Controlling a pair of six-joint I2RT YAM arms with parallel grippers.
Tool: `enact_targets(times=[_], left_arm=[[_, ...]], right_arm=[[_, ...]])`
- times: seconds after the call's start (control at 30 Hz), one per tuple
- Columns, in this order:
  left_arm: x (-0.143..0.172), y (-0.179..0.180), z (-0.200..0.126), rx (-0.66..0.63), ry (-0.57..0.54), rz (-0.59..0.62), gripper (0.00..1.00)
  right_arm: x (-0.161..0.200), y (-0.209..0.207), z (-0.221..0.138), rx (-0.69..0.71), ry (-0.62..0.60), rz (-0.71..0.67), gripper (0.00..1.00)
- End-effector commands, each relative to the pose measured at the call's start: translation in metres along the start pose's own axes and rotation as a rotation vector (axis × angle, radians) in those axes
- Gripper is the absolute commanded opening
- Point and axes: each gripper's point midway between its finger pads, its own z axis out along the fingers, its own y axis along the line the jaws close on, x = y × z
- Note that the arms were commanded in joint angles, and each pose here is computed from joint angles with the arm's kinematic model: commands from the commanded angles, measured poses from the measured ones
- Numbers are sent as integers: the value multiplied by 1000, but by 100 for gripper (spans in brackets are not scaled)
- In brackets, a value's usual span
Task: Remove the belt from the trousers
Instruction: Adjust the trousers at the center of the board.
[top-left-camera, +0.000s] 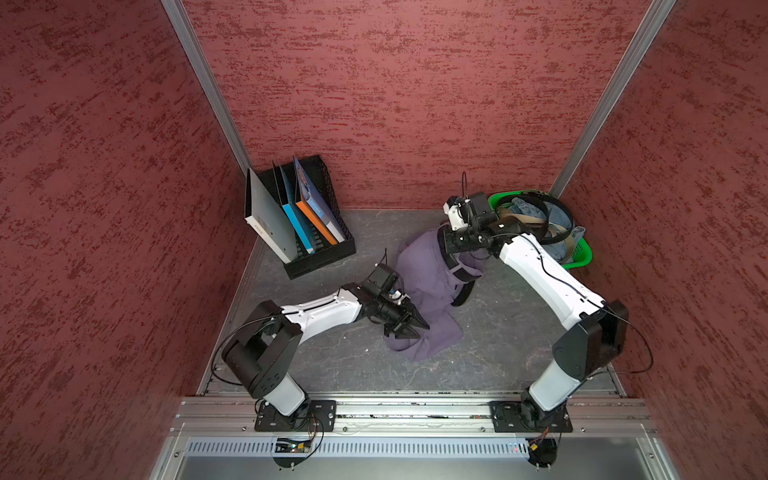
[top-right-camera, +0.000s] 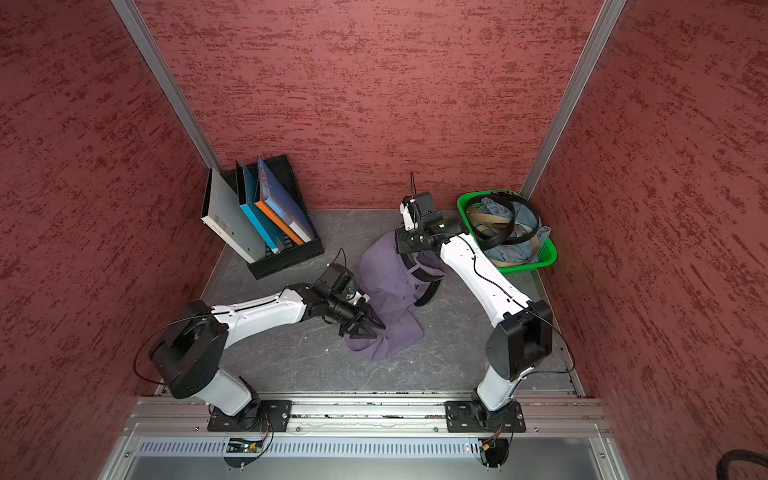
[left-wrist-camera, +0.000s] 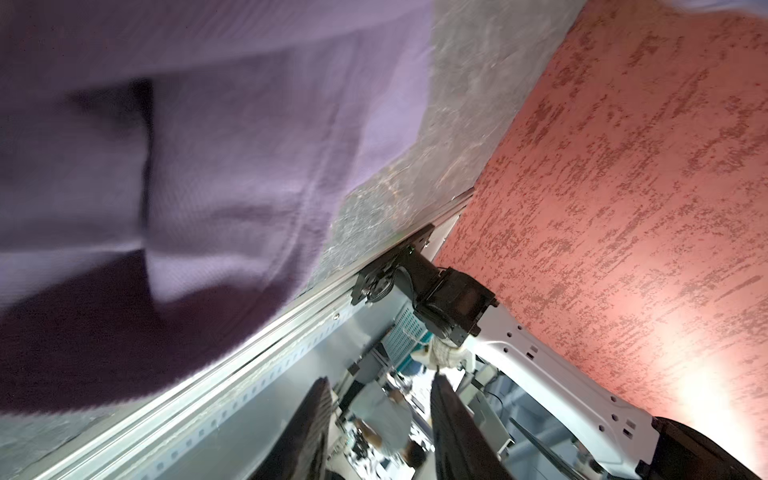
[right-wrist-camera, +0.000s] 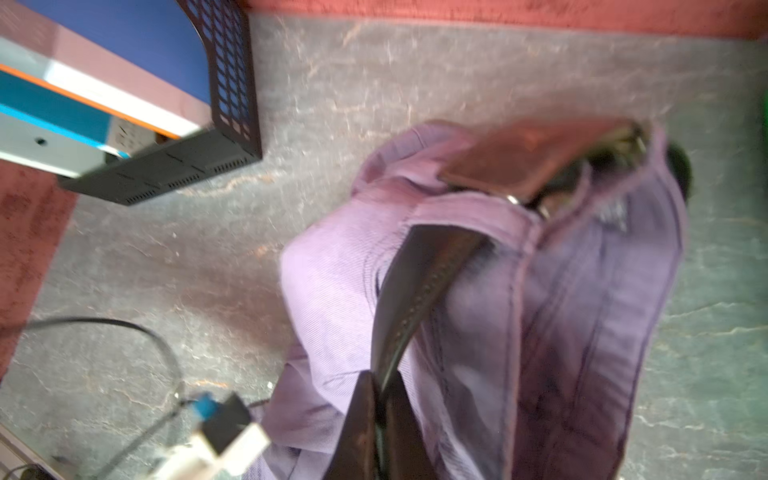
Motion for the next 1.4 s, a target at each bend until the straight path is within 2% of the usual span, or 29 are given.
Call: enact_targets(times=[0.0,0.1,0.27,0.37,0.43,0.53,0.63,0.73,0.8,0.93,1.1,1.23,1.3,1.33,1.37], left_arm=[[6,-37,15,163,124,9,41],[-14,-26,35,175,142,-51,41],[-76,-4,59,133,101,-110,41],[-118,-3,61,116,52,-110,41],[-146,2,58,78,7,-106,41],[-200,7,39,-50,-144,-57,38],[-256,-5,7,-118,-305,-16,37],[-301,-25,-32,-158,-491,37,36],[-317,-45,-43,-149,-538,73,36],[-321,-71,-54,-140,-565,107,37],[-294,-76,-68,-140,-567,132,38],[-263,-78,-95,-161,-610,156,39],[-246,-79,-113,-170,-650,167,39],[-234,-83,-121,-168,-661,182,39],[-222,-88,-128,-171,-672,205,40]], right_arm=[[-23,12,-28,-46,-90,-25,0],[-18,20,-35,-95,-89,-22,0],[7,36,-49,-207,-44,0,0],[29,44,-58,-276,-7,22,0],[40,51,-75,-315,-2,15,0],[59,66,-94,-361,29,-30,0],[78,78,-105,-397,76,-77,0],[107,84,-100,-416,176,-119,0],[130,88,-89,-418,253,-146,0],[177,107,-58,-406,423,-217,0],[252,119,-9,-335,676,-311,0],[295,117,17,-239,832,-382,1],[310,115,19,-210,895,-405,14],[309,114,16,-185,896,-415,24],[305,117,11,-194,884,-403,28]])
